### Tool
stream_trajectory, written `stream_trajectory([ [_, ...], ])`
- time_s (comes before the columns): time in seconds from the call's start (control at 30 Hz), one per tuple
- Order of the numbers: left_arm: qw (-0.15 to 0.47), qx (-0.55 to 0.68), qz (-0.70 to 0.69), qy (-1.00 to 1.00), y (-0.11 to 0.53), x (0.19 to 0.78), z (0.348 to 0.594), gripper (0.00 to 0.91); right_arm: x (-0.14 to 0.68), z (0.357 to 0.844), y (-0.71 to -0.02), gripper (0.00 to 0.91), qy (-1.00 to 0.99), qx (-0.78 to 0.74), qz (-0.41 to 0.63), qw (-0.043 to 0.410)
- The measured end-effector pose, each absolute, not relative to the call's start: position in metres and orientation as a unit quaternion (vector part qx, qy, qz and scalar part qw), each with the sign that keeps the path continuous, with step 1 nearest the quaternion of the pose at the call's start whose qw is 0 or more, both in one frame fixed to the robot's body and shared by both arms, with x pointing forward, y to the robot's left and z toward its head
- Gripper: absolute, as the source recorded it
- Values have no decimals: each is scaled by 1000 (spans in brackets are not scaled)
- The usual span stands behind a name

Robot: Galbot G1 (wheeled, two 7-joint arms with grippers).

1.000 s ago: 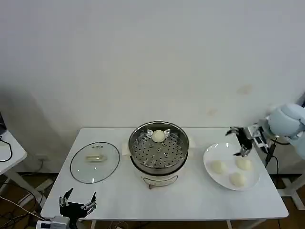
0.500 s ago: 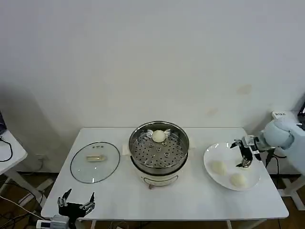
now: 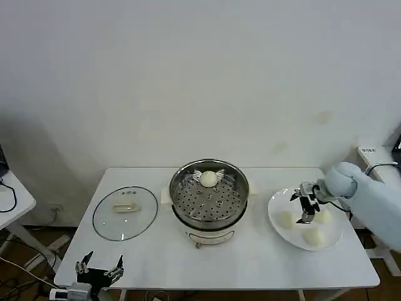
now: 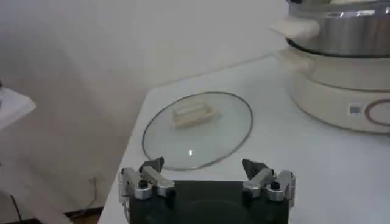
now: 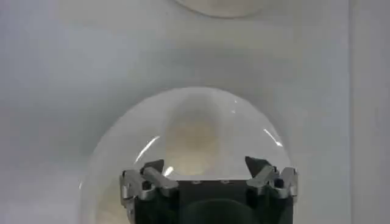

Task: Take steamed baozi put them in steamer then cover it.

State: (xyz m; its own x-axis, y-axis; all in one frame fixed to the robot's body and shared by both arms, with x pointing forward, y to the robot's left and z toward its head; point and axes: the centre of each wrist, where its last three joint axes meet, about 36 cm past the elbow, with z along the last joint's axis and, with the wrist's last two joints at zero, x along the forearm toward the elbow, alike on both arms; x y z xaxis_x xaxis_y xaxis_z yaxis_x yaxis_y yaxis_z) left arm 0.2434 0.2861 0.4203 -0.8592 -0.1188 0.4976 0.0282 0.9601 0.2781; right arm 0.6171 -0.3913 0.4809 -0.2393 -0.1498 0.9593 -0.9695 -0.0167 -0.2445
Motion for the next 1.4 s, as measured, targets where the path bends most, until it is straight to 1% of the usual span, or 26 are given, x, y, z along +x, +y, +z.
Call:
stream_trajectory([
  [0.63, 269, 27, -138, -953, 291, 248, 413, 907, 626, 452, -388, 907, -578, 479, 521, 406],
  [1.1, 270, 27, -136, -953, 289, 249, 412, 907, 628, 453, -391, 907, -583, 478, 518, 404],
  [1.13, 270, 27, -136, -953, 289, 249, 412, 907, 628, 453, -391, 877, -583, 478, 518, 404],
  [1.17, 270, 27, -136, -953, 289, 249, 412, 907, 628, 453, -391, 776, -583, 478, 517, 405],
  [1.2, 270, 27, -136, -953, 289, 249, 412, 907, 628, 452, -391, 595, -584, 478, 517, 405],
  [1.3, 270, 27, -136, -953, 290, 248, 411, 907, 628, 452, -391, 464, -584, 479, 516, 404],
  [1.4, 271, 27, -136, -953, 290, 248, 411, 907, 628, 452, -391, 443, -584, 479, 515, 404],
])
